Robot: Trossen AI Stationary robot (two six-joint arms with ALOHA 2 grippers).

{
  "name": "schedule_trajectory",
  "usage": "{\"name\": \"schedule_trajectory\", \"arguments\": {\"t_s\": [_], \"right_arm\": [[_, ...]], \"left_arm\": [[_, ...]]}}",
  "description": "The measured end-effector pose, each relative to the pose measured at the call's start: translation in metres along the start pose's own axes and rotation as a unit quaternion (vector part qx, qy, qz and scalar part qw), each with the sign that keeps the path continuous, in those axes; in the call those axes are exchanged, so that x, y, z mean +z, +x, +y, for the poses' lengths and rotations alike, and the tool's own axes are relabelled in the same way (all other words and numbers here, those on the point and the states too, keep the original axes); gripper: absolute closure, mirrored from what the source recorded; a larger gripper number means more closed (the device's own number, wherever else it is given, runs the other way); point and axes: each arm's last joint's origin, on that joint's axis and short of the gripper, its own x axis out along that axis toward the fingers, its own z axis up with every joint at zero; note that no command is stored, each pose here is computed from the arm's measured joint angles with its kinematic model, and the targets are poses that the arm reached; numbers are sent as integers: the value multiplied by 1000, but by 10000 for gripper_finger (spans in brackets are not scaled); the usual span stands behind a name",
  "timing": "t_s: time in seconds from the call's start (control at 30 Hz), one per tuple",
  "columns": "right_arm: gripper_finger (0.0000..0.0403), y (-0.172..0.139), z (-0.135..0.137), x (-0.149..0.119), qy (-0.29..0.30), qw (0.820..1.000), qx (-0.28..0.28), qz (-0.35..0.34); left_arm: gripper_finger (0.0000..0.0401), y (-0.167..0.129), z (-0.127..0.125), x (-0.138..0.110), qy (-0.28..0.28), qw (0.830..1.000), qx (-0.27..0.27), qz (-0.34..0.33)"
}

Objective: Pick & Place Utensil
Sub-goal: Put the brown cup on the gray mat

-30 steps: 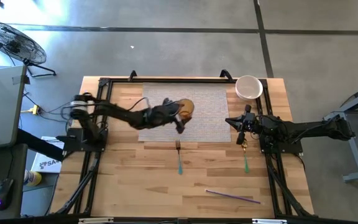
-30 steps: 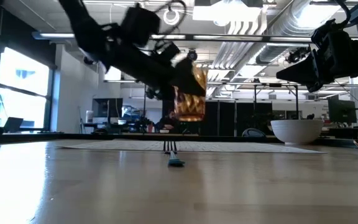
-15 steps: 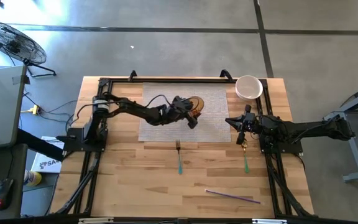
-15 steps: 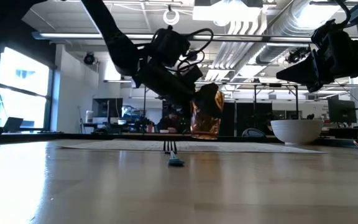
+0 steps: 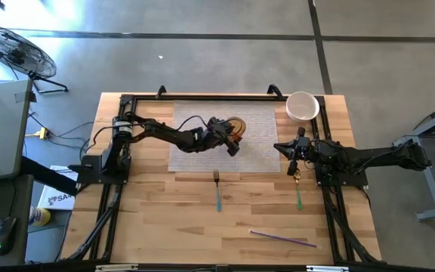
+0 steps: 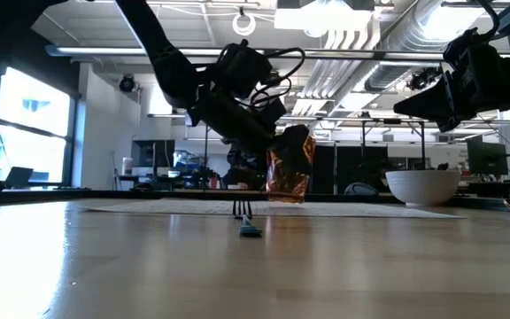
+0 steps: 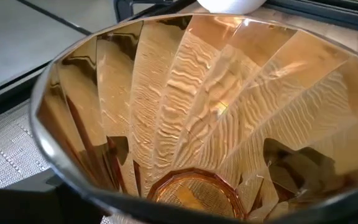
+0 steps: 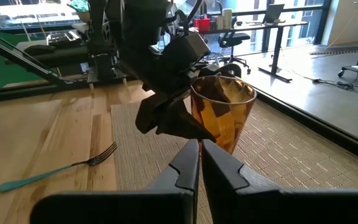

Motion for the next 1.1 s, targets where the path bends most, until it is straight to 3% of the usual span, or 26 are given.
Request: {"name": "schedule_trajectory", "arguments": {"t_s": [0.93, 1.1], "right_arm": [[391, 0, 0, 0, 0, 1000, 0, 0], [391, 0, 0, 0, 0, 1000, 0, 0]], "left_arm": [[1, -1, 1, -12, -3, 998, -17, 67], [2, -2, 0, -15, -2, 994, -60, 93]]}}
